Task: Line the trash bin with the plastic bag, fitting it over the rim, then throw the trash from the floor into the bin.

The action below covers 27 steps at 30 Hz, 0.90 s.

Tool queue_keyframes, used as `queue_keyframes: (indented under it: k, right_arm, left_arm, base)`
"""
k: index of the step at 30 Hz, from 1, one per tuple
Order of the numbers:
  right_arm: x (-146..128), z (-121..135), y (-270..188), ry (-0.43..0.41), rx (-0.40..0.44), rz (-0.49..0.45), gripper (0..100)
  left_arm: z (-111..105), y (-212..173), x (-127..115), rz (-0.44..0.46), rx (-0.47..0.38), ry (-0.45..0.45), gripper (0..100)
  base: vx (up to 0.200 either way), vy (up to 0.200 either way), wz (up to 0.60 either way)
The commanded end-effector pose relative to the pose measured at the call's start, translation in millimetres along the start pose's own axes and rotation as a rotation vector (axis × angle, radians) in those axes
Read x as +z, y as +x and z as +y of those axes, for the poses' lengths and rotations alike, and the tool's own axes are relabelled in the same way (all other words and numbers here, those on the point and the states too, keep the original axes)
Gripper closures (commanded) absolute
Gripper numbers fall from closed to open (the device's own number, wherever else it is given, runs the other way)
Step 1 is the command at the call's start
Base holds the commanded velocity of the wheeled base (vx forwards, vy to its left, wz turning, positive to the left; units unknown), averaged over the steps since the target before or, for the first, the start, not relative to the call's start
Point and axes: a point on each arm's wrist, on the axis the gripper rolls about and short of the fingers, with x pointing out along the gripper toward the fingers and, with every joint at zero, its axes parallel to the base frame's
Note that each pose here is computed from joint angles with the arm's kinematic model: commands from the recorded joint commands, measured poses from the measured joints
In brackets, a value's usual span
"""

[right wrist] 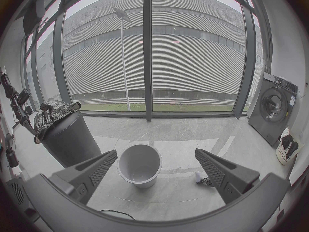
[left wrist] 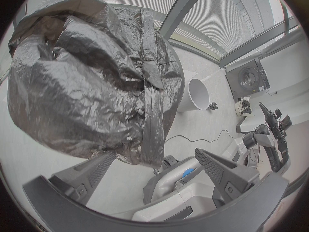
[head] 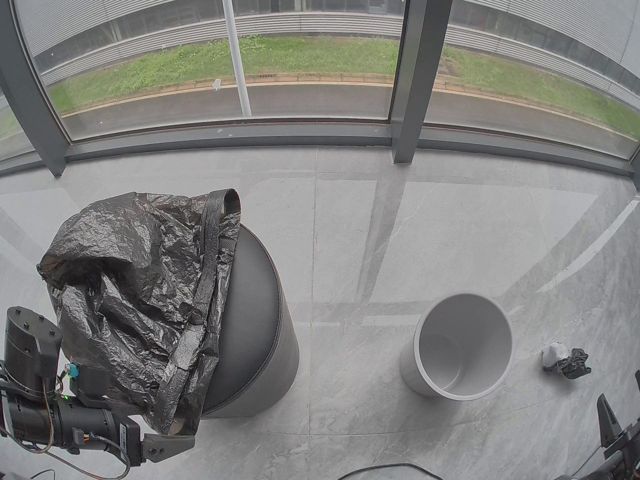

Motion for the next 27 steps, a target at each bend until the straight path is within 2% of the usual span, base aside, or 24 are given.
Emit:
queue_keyframes:
  k: [1, 12, 13, 27]
  right_arm:
    - [-5, 0, 0, 0.000, 0.000, 0.005, 0]
    - [-5, 0, 0, 0.001, 0.000, 0.005, 0]
    - [-5, 0, 0, 0.001, 0.000, 0.005, 0]
    - [-5, 0, 0, 0.001, 0.000, 0.005, 0]
  left_arm:
    - [-1, 5, 8, 0.012, 0.001, 0.003, 0]
    - [0, 12, 12, 0.033, 0.052, 0.003, 0]
    - [1, 12, 13, 0.032, 0.054, 0.000, 100]
    - [2, 20, 15, 0.045, 0.060, 0.017, 100]
  base:
    - [0.000, 0.000, 0.00]
    - [0.000, 0.000, 0.00]
    - [0.000, 0.000, 0.00]
    - [0.000, 0.000, 0.00]
